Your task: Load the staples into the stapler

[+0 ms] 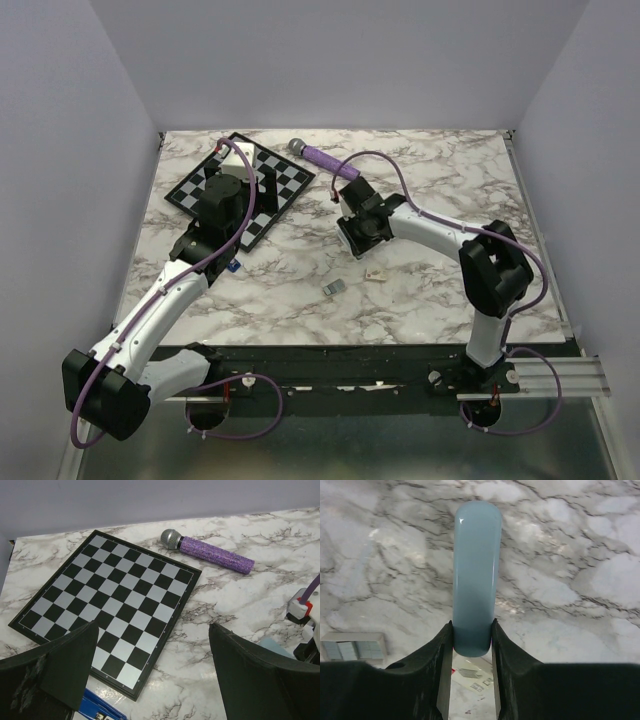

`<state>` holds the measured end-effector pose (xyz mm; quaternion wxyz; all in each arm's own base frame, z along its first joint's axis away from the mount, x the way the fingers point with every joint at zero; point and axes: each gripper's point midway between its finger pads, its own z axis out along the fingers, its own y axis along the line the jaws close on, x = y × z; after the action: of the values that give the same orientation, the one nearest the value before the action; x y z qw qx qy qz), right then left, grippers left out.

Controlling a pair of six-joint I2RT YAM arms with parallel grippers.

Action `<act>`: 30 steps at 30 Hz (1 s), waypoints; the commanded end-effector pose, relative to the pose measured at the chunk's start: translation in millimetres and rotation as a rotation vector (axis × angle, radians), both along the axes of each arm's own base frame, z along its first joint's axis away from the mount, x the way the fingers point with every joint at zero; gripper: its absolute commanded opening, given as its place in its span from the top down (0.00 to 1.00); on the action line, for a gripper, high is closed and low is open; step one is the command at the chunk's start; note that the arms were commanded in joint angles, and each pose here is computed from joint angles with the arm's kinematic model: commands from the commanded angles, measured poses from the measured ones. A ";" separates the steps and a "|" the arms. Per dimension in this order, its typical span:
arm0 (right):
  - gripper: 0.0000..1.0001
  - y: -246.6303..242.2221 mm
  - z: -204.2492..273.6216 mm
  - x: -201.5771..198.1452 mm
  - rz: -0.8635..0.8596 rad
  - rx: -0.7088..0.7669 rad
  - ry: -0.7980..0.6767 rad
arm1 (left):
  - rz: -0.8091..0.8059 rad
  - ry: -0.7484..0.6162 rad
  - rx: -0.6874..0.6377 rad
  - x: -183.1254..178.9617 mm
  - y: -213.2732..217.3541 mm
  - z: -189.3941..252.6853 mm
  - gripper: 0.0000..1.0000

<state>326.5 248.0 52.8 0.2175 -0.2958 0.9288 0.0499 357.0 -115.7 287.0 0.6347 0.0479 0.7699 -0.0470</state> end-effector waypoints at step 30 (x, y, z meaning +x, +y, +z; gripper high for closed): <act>0.25 -179.2 34.4 41.7 -0.596 0.060 -0.125 | 0.114 0.058 -0.031 7.2 13.8 -20.6 0.01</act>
<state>358.4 66.6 41.9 0.2089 -0.0312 0.9770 -0.0289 360.1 -109.9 282.1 0.6308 0.0216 0.7747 -0.0383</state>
